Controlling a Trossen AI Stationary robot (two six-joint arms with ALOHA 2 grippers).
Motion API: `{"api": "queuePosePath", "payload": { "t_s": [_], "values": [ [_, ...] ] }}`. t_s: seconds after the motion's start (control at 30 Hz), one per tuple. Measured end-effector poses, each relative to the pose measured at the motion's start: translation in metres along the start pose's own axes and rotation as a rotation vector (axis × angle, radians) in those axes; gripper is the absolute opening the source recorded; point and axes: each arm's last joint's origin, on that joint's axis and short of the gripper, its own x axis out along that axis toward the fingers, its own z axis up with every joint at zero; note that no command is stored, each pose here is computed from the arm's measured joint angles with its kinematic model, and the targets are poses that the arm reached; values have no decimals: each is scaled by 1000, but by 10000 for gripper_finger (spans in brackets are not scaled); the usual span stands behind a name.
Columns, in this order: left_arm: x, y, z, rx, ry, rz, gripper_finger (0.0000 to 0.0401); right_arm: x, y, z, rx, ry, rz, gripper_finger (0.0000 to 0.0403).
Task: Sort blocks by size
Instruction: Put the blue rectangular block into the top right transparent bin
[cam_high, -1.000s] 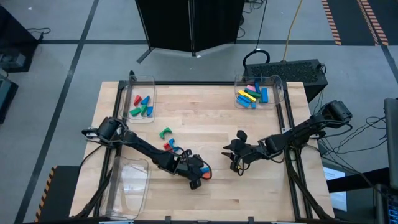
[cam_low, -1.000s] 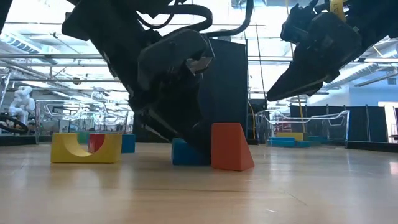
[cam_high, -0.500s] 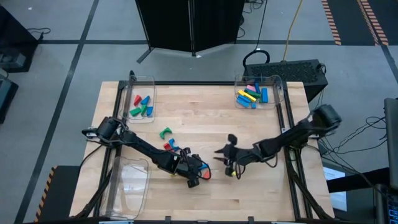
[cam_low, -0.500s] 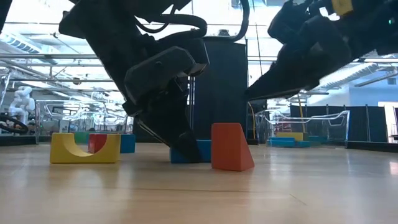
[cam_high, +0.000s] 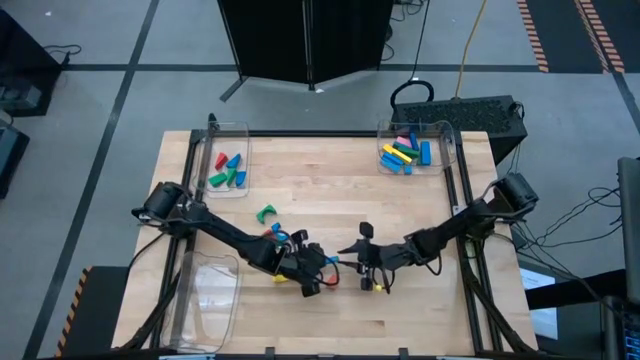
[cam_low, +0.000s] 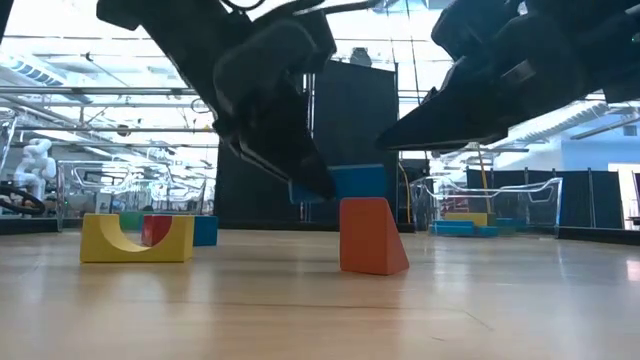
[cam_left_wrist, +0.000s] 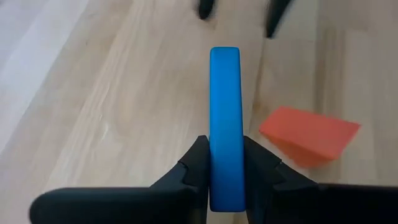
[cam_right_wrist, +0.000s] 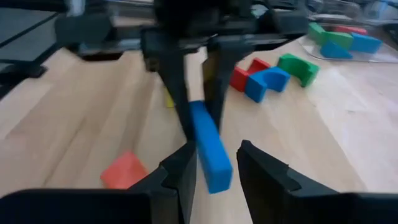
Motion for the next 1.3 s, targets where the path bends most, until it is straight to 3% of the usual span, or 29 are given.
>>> {"api": "queuePosePath", "payload": {
  "t_s": [0.53, 0.63, 0.8, 0.93, 1.3],
  "values": [
    [-9, -6, 9, 38, -73, -42, 54, -1, 3, 2, -39, -15, 41, 113],
    [-9, -6, 9, 50, -79, -45, 54, -2, 6, 2, -69, -29, 53, 128],
    [-9, -8, 10, 48, -93, -55, 54, -2, 7, 2, -21, -23, 73, 176],
    [-10, -11, 12, 48, -117, -68, 54, -2, 7, 2, 3, -22, 79, 186],
    [-12, -13, 14, 59, -153, -64, 54, -2, 7, 2, 12, -22, 95, 89]
  ]
}}
